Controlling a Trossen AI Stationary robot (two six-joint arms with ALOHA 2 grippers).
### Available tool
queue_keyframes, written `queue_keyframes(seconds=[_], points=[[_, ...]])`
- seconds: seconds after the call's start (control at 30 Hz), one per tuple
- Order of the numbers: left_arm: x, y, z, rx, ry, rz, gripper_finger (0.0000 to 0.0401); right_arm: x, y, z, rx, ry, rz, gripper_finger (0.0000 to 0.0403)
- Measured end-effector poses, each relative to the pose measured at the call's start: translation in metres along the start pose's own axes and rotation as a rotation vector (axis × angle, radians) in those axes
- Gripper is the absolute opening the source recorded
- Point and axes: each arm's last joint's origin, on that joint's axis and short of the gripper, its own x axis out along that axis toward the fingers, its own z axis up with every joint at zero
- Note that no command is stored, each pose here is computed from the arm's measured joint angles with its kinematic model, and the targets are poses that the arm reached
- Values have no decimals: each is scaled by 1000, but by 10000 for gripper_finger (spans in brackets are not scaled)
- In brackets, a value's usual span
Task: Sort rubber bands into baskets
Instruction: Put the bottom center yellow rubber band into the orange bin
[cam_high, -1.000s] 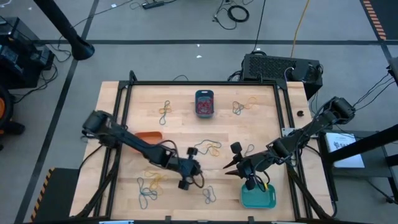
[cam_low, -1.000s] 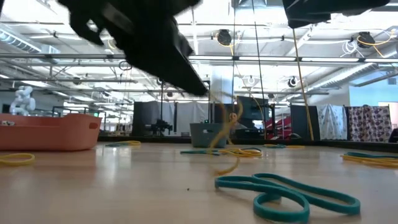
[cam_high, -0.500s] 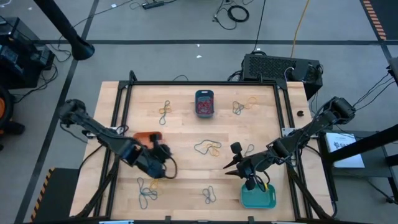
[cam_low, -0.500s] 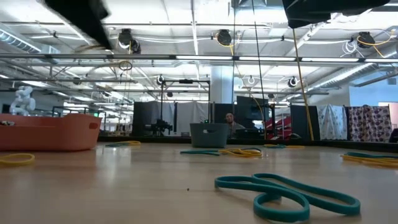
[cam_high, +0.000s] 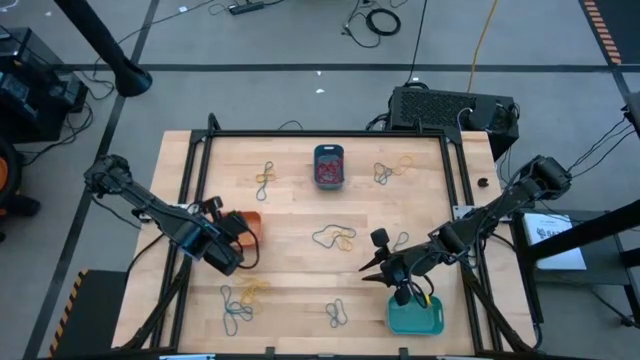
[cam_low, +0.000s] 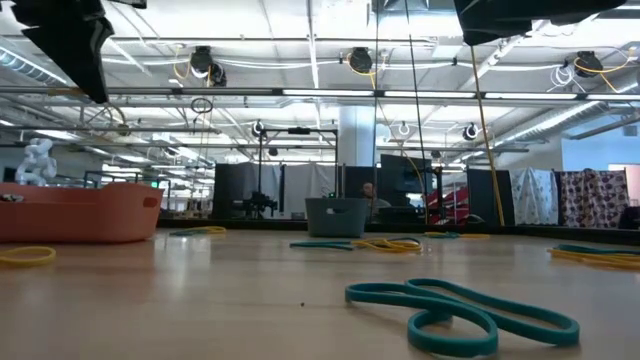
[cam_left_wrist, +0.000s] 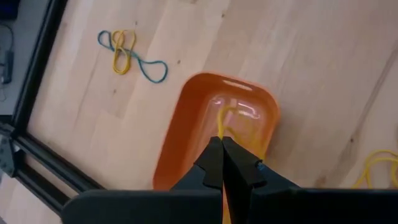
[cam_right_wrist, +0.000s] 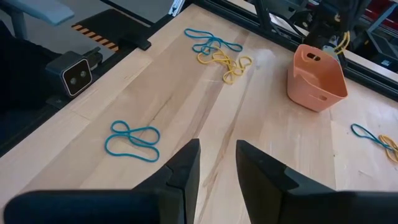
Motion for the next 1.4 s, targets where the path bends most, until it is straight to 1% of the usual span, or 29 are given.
queue_keyframes(seconds=[0.3,0.67,0.93,1.17,1.27,1.4], points=[[1,0,-1,10,4,3,6,0,0,0,23,0,0,97],[32,3,-23,75,84,102,8,0,0,0,20,0,0,97],[42,2,-29,84,95,115,8,0,0,0,15,0,0,97],[43,2,-30,84,100,113,11,0,0,0,18,0,0,97],[43,2,-30,84,103,112,33,0,0,0,18,0,0,97],[43,2,-30,84,104,112,89,0,0,0,18,0,0,97]])
